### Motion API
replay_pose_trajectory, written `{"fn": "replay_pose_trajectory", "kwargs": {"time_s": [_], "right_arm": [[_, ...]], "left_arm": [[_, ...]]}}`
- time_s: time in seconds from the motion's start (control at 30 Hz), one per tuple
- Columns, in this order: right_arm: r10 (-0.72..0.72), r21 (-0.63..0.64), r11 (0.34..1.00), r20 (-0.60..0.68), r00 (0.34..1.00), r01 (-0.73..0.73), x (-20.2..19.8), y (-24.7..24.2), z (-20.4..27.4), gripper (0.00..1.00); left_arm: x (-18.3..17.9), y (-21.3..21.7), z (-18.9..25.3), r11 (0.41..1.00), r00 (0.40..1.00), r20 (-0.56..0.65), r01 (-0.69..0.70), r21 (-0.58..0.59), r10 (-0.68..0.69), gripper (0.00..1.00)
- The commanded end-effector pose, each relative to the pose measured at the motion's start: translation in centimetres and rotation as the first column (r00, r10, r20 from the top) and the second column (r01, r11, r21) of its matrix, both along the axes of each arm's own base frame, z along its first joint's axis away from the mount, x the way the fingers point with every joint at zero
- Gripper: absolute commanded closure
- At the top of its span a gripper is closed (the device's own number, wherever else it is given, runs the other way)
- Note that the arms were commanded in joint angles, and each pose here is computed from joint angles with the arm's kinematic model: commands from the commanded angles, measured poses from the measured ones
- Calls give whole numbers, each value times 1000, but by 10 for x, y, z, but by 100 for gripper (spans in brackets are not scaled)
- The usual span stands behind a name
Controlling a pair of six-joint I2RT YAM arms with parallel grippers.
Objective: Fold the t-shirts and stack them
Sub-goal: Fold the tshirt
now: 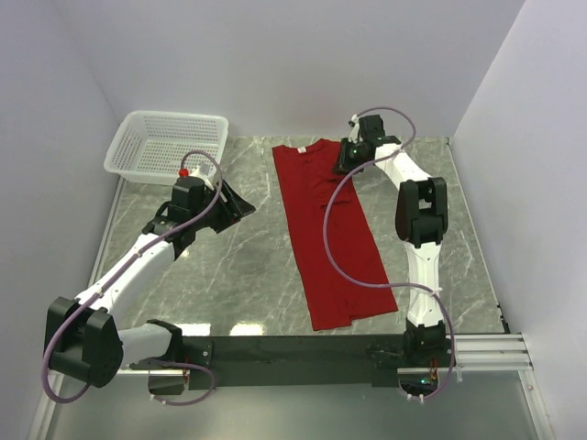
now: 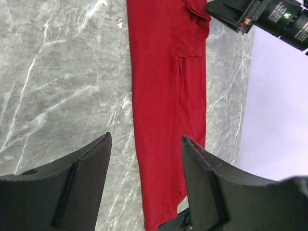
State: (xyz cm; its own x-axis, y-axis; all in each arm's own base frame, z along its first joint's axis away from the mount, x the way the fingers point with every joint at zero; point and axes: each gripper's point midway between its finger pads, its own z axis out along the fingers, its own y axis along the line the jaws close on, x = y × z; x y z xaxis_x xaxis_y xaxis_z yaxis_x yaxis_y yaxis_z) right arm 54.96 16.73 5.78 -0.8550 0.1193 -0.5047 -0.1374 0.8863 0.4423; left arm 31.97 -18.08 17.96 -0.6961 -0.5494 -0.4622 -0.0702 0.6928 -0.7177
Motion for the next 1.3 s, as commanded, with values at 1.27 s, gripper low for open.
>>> {"fn": "replay_pose_trajectory", "kwargs": {"time_s": [1.27], "right_arm": [[324,-69,945,340,883,-320,-46,-22,173,68]], "left_arm": [[-6,-34,51,966,933,251,242,96,-259,33]]}}
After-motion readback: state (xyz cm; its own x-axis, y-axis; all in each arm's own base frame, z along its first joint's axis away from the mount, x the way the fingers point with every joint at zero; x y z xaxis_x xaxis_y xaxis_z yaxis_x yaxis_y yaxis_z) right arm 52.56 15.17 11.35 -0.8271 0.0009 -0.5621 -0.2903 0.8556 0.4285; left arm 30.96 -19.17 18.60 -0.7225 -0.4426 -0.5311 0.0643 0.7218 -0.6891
